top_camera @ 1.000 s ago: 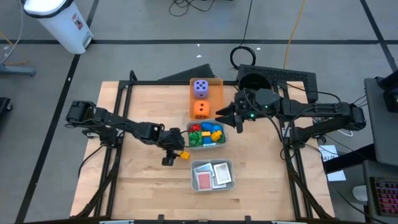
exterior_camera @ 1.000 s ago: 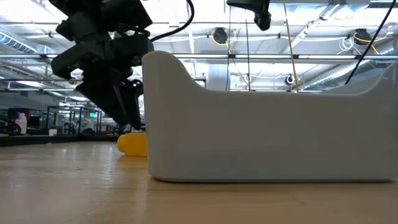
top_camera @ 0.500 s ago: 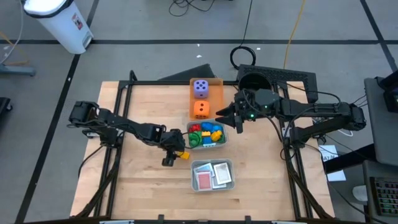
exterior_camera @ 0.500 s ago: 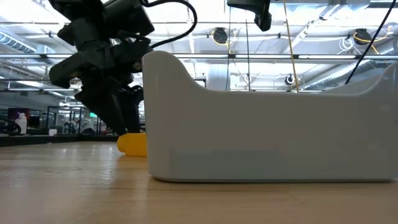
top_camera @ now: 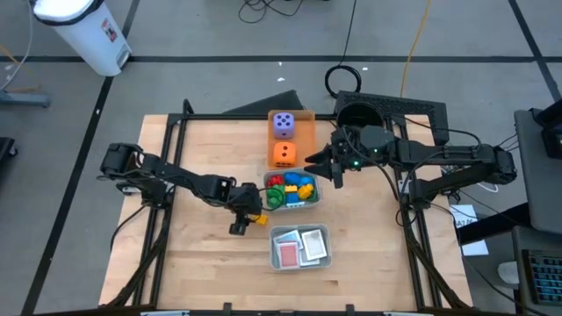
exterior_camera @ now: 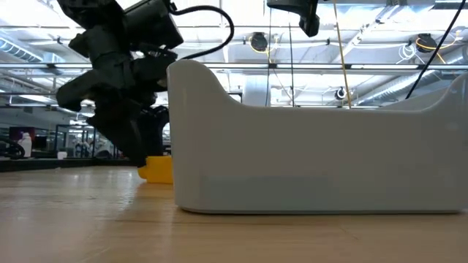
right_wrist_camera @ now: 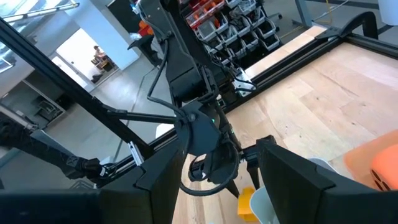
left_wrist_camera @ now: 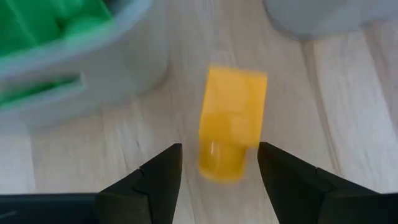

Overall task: Pick & Place Toys
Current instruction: Put the yellow game piece into the top gray bin

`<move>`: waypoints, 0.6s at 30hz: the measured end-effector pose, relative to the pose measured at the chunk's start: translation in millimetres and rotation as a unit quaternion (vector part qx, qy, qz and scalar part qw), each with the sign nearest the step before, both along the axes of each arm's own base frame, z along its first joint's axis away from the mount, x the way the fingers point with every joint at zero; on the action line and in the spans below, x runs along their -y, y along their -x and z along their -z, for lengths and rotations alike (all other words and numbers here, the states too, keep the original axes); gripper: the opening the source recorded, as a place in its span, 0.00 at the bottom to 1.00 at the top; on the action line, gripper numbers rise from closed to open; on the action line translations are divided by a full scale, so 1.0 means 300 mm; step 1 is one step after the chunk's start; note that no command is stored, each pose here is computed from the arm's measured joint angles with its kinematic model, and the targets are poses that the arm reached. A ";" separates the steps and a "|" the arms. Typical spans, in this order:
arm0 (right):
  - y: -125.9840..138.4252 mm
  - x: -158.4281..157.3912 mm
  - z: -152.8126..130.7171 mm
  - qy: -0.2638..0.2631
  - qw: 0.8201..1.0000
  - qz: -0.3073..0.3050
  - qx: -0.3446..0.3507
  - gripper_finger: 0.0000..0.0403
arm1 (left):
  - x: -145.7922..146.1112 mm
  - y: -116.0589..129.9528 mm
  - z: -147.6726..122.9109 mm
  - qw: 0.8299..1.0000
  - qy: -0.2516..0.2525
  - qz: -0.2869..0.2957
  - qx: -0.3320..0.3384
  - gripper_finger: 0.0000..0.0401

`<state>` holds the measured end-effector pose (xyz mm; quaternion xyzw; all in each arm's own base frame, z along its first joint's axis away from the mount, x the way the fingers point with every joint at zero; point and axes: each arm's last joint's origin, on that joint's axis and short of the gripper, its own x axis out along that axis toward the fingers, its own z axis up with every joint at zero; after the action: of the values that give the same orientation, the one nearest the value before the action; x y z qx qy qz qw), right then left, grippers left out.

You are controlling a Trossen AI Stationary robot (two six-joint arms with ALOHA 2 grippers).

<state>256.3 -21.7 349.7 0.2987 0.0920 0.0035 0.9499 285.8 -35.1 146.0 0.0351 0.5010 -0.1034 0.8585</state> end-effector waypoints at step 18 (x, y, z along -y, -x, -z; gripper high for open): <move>0.000 0.000 0.003 -0.001 1.000 0.000 -0.004 0.50 | 0.001 -0.011 0.034 1.000 0.006 -0.014 -0.012 0.53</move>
<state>256.2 -21.7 348.9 0.2992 0.0959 0.0022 0.9494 289.2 -35.5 135.9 0.0218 0.5107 -0.0953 0.8542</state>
